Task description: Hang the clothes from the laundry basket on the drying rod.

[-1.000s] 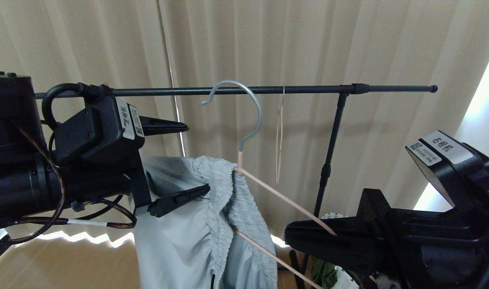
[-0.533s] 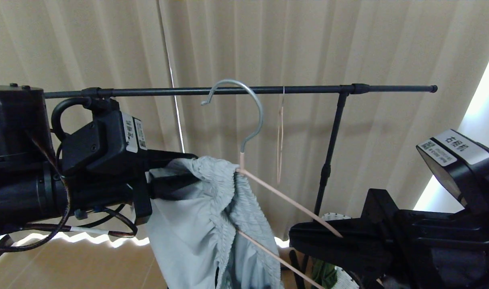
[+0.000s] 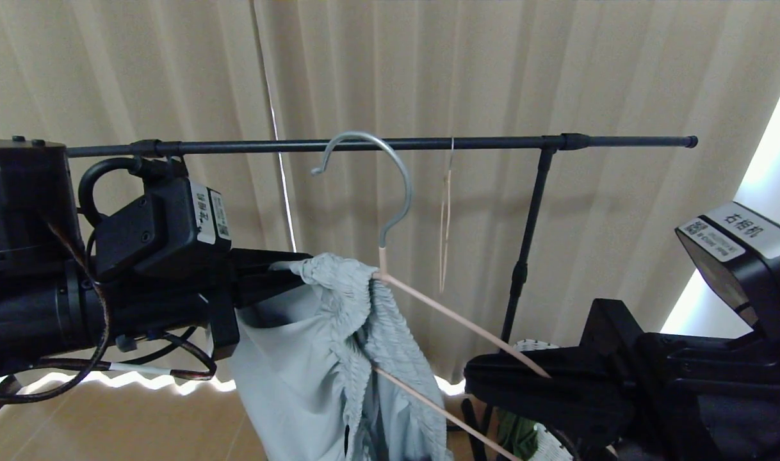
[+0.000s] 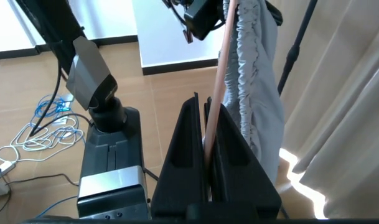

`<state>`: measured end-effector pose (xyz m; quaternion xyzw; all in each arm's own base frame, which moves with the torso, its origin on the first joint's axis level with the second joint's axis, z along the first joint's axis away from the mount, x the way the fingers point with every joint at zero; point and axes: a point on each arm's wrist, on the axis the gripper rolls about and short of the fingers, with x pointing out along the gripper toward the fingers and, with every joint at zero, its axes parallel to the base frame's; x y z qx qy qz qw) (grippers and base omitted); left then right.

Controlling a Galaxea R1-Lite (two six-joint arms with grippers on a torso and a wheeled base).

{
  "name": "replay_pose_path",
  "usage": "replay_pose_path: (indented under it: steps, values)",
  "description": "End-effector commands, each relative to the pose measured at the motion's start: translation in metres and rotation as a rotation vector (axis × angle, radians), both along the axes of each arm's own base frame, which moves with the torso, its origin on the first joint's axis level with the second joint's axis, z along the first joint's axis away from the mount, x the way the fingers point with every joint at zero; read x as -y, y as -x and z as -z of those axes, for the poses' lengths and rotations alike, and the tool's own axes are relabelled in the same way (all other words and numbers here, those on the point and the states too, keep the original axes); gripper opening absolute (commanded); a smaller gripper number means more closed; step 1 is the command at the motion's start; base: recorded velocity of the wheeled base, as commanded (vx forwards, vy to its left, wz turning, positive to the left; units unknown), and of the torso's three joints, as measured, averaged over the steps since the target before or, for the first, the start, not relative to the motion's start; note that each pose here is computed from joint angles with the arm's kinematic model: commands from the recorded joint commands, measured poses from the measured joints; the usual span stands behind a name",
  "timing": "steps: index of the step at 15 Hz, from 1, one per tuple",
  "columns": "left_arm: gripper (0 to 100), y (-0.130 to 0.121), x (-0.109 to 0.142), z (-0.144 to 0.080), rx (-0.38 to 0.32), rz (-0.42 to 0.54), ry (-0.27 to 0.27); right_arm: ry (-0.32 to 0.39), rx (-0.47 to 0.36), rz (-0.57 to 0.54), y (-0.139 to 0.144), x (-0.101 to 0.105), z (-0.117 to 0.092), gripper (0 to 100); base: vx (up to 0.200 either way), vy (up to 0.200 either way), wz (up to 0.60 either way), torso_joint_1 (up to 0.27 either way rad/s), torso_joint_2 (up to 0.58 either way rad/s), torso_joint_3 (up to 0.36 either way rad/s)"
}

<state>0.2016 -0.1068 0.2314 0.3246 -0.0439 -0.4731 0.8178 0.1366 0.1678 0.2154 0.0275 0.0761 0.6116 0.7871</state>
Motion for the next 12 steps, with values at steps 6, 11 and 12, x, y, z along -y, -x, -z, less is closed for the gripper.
replay_pose_path:
  steps: [6, 11, 12]
  values:
    - [0, -0.002, -0.007, 0.003, -0.01, -0.051, -0.007, 0.021, 0.04, 0.071, -0.01, 0.008, 0.002, 100, 0.0, 0.0, 0.0, 0.0, 0.0, 0.0]
    - [0, 0.005, -0.017, 0.003, 0.019, -0.227, -0.046, 0.104, 0.171, 0.293, -0.03, 0.018, 0.005, 100, 0.0, 0.0, 0.0, 0.0, 0.0, 0.0]
    - [0, 0.005, -0.018, 0.004, 0.023, -0.287, -0.064, 0.102, 0.177, 0.315, -0.03, 0.019, 0.003, 100, 0.0, 0.0, 0.0, 0.0, 0.0, 0.0]
